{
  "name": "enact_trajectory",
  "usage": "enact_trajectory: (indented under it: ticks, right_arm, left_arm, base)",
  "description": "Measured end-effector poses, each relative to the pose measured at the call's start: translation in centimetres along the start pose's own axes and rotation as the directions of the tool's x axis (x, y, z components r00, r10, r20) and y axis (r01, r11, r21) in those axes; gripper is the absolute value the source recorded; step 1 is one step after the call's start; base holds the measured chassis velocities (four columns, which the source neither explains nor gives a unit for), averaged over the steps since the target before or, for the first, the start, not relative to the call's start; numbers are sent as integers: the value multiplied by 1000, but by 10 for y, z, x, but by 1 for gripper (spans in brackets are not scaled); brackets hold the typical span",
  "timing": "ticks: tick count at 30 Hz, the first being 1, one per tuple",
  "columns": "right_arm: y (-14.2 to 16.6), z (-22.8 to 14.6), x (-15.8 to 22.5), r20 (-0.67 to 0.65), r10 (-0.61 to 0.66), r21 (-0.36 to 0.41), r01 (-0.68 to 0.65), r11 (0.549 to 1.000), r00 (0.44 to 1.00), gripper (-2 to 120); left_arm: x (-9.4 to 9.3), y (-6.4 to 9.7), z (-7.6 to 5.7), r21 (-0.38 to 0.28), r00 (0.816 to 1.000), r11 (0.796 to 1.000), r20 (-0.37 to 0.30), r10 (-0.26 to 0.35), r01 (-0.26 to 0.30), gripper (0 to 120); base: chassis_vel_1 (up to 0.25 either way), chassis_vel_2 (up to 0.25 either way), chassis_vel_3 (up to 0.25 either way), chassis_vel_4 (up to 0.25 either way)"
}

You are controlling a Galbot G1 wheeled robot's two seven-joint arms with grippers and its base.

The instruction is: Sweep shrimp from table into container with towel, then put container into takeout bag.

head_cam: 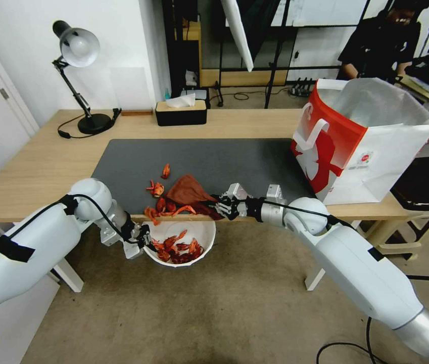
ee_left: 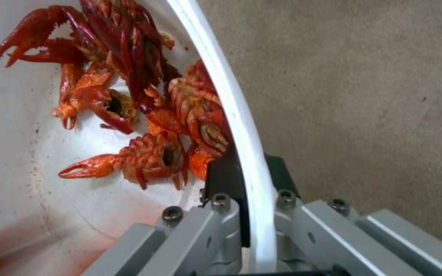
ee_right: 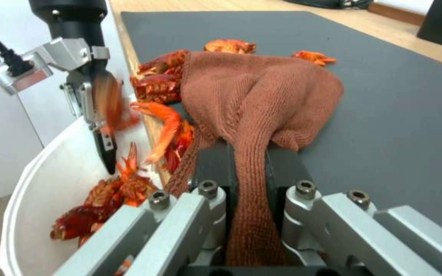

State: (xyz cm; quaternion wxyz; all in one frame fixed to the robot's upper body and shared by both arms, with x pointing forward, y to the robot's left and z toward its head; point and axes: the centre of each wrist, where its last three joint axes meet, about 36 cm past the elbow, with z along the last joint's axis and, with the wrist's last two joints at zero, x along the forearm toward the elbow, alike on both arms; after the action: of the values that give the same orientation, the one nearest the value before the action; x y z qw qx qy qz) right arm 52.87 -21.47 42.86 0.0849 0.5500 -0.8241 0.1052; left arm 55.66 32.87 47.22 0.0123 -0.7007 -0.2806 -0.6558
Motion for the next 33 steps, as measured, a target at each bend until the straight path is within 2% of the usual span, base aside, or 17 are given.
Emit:
enact_trajectory:
  ticks: [33]
  right_arm:
    - [24, -8, 21, 15, -83, 21, 83, 996, 996, 8]
  left_arm:
    - [6, -2, 3, 7, 1000, 1000, -8, -3, 3, 0]
  base:
    - [0, 0, 0, 0]
